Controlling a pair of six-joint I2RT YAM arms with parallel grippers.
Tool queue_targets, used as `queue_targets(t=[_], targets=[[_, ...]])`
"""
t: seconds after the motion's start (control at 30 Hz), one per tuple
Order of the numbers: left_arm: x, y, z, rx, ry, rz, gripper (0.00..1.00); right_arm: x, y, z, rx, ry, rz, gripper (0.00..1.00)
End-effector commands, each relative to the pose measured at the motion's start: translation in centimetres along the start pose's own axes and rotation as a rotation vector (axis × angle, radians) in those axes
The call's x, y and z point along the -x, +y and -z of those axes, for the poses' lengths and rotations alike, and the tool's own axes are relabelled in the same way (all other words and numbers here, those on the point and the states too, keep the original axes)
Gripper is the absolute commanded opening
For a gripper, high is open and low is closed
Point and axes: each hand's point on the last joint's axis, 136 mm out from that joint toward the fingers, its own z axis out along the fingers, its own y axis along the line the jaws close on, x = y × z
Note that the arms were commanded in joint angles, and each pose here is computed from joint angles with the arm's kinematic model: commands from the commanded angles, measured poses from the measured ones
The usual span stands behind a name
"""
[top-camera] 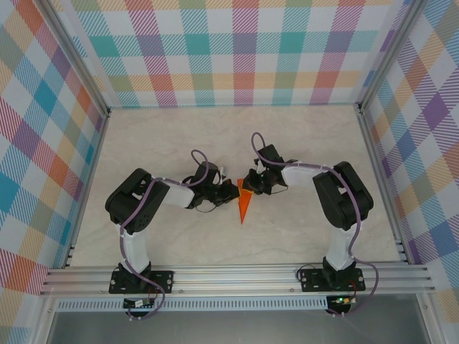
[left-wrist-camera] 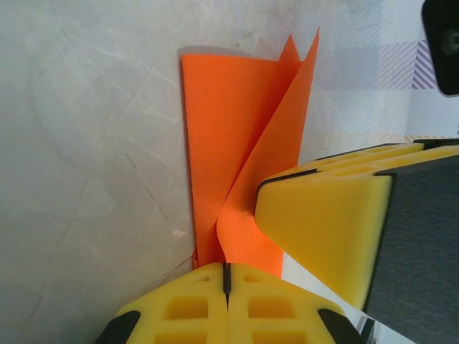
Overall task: Fold a paper plane with a square sheet of paper (fold left side to right side)
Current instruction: Fold the wing for the fifth time at the center of the table.
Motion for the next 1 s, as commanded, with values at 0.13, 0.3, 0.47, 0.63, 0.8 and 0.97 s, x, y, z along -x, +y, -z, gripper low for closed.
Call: queue_targets(t=[0.13,0.3,0.47,0.63,0.8,0.97], targets=[[-0.3,4.0,-0.1,0.124,-0.003,0.042,0.00,-0.7,-1.8,-1.0,-0.059,0.017,0.003,0.15],[-0.1,3.1,0.3,0.096,-0.009,0.030,0.00,-1.8,-3.8,-1.5,-0.109,0.040,-0.020,0.15],[0.3,1.1,1.4,0.057,-0.020,0.003,0.03,-3.1,-5.7,-1.7,-0.157,0.062,-0.050,0.14],[0.5,-0.7,3.7,0.053,-0.046,-0.051,0.20,-3.7,-6.8,-1.7,-0.196,0.073,-0.061,0.15],[-0.1,-2.6,6.0,0.035,-0.055,-0.096,0.27,-3.6,-6.9,-1.7,-0.200,0.068,-0.063,0.15],[-2.6,-4.8,6.1,-0.052,0.032,-0.123,0.23,-3.5,-6.7,-1.7,-0.193,0.066,-0.061,0.15]])
